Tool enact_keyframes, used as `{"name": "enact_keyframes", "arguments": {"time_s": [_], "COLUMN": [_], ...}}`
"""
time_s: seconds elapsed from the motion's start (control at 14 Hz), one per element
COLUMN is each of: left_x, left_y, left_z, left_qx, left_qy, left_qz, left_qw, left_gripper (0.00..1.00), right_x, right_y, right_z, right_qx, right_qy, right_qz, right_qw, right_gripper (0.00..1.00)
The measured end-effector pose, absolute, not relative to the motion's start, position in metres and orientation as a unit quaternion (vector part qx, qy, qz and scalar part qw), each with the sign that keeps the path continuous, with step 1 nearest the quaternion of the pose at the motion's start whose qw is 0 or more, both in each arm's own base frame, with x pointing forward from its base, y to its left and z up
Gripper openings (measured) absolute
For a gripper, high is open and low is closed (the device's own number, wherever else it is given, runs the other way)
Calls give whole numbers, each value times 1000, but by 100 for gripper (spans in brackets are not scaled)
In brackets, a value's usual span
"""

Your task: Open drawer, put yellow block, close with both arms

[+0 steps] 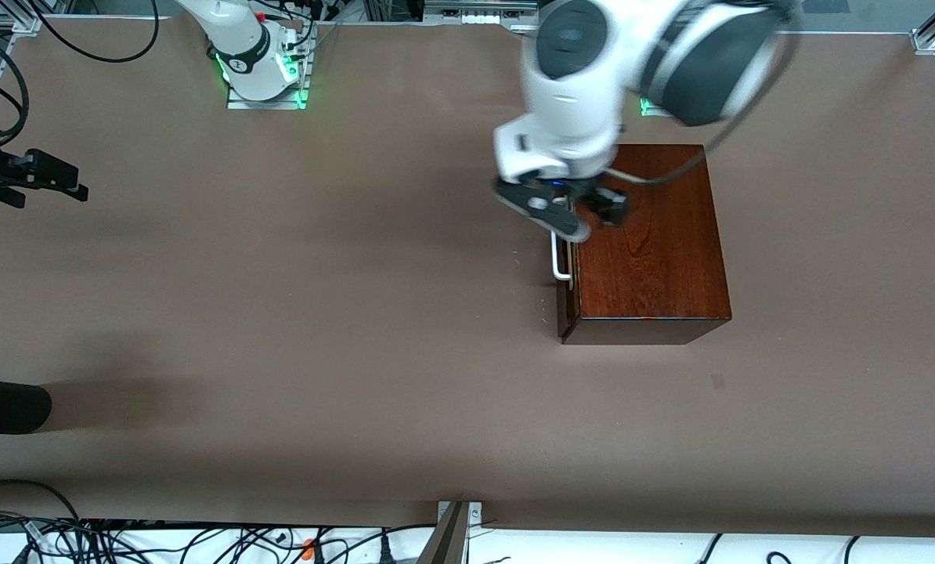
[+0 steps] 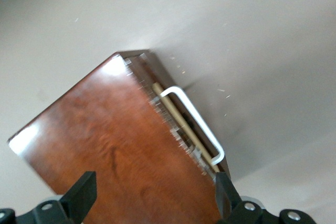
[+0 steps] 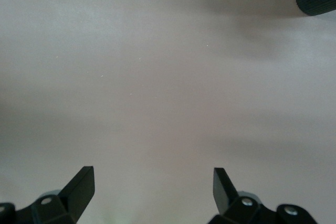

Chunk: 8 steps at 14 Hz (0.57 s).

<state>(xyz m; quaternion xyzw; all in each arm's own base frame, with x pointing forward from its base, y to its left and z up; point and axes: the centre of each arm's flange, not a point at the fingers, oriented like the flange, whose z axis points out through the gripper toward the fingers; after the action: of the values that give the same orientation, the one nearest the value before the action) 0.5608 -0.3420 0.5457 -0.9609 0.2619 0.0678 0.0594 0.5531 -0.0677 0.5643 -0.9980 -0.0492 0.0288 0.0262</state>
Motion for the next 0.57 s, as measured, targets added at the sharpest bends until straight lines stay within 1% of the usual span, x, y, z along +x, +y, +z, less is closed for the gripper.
{"name": "enact_keyframes", "arguments": {"time_s": [0.14,0.36,0.57], "left_x": [581,593,607], "left_y": [-289,-232,-173], "left_z": [562,579,584], "left_qx": [-973,-985,-995], "left_qy": [217,153,57], "left_qz": [72,74,82], "left_qw": [38,38,19], "left_gripper": [100,100,100], "right_x": [553,553,553], "right_y": [-68,-68,-68], "right_z": [564,564,564], "right_qx": [-998,-998,-998], "right_qy": [-49,-49,-49], "right_qz": [29,29,29], "right_qw": [26,26,26], "right_gripper": [100,100,100]}}
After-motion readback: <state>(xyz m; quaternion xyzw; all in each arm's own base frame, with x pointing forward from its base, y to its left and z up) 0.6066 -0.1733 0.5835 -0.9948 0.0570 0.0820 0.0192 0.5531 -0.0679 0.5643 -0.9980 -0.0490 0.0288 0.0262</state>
